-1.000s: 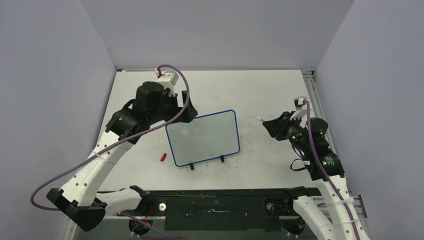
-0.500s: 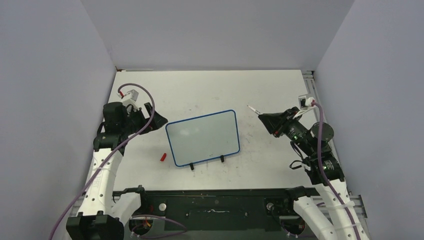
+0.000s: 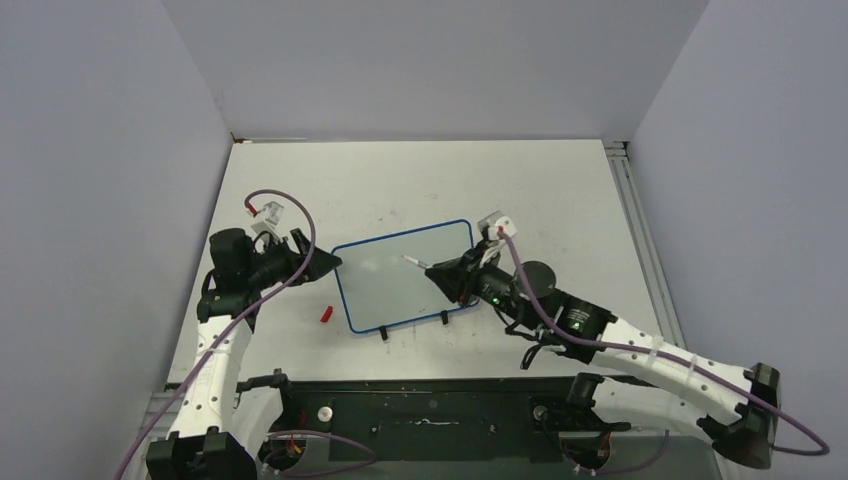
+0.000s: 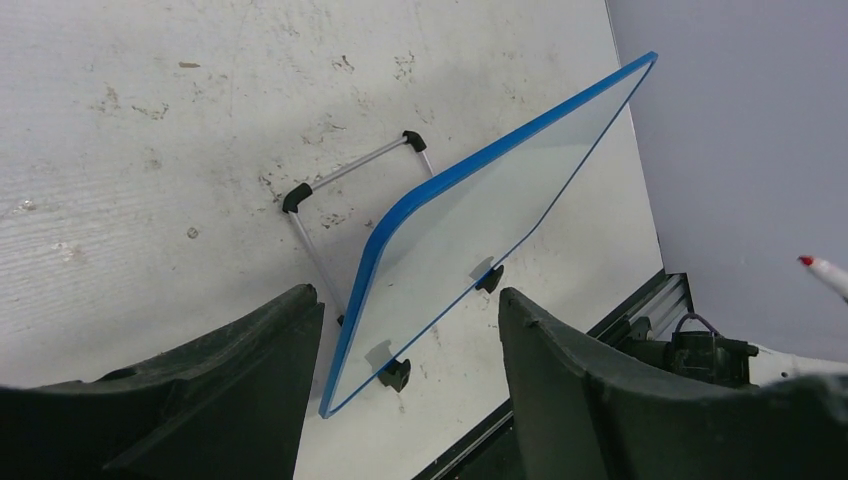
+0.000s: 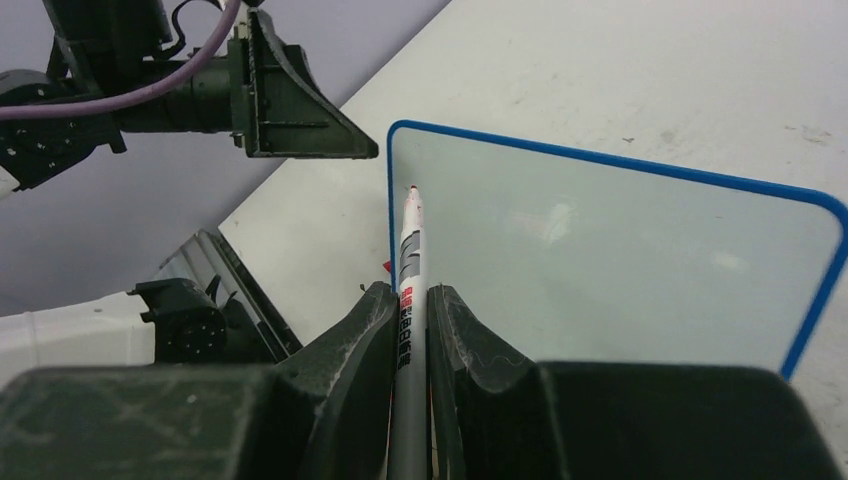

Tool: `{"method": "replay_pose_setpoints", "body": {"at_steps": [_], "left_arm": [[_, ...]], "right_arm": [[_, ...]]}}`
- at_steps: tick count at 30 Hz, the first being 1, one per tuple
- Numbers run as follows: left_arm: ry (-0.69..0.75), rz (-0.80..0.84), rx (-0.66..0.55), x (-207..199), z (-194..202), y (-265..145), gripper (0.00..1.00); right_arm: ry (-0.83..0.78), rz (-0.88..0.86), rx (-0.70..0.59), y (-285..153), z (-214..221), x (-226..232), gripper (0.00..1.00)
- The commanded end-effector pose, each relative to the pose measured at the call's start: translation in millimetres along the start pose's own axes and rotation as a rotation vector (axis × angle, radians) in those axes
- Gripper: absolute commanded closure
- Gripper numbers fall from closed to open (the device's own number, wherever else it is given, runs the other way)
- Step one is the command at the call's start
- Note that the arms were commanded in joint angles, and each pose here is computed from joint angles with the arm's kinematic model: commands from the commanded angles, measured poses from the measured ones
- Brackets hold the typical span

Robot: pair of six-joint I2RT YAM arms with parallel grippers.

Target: Write a sentence on the whiteboard

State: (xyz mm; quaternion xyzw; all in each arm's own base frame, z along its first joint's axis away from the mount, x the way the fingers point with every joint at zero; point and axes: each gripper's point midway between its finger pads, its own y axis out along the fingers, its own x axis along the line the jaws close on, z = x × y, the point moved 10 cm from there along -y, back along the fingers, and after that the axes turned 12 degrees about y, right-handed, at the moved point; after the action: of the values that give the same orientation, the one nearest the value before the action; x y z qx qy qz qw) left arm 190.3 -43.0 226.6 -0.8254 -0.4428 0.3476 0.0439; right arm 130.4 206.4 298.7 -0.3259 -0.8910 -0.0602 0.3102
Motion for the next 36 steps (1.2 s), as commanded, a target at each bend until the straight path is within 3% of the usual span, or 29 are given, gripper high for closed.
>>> {"method": "replay_pose_setpoints", "body": {"at_steps": [1, 8, 15, 36], "left_arm": [[0.085, 0.019, -0.06, -2, -14, -1, 0.39], [0.066, 0.001, -0.038, 3, -12, 3, 0.55], [0.06, -0.003, -0.029, 6, -13, 6, 0.63], [0.035, 0.044, 0.006, 7, -10, 16, 0.76]], "right_arm": [[-0.058, 0.029, -0.139, 28, 10, 29, 0.95], [-0.097, 0.029, -0.093, 72, 43, 49, 0.95], [-0.121, 0.034, -0.08, 98, 57, 51, 0.95], [-0.163, 0.062, -0.071, 134, 79, 47, 0.95]]}}
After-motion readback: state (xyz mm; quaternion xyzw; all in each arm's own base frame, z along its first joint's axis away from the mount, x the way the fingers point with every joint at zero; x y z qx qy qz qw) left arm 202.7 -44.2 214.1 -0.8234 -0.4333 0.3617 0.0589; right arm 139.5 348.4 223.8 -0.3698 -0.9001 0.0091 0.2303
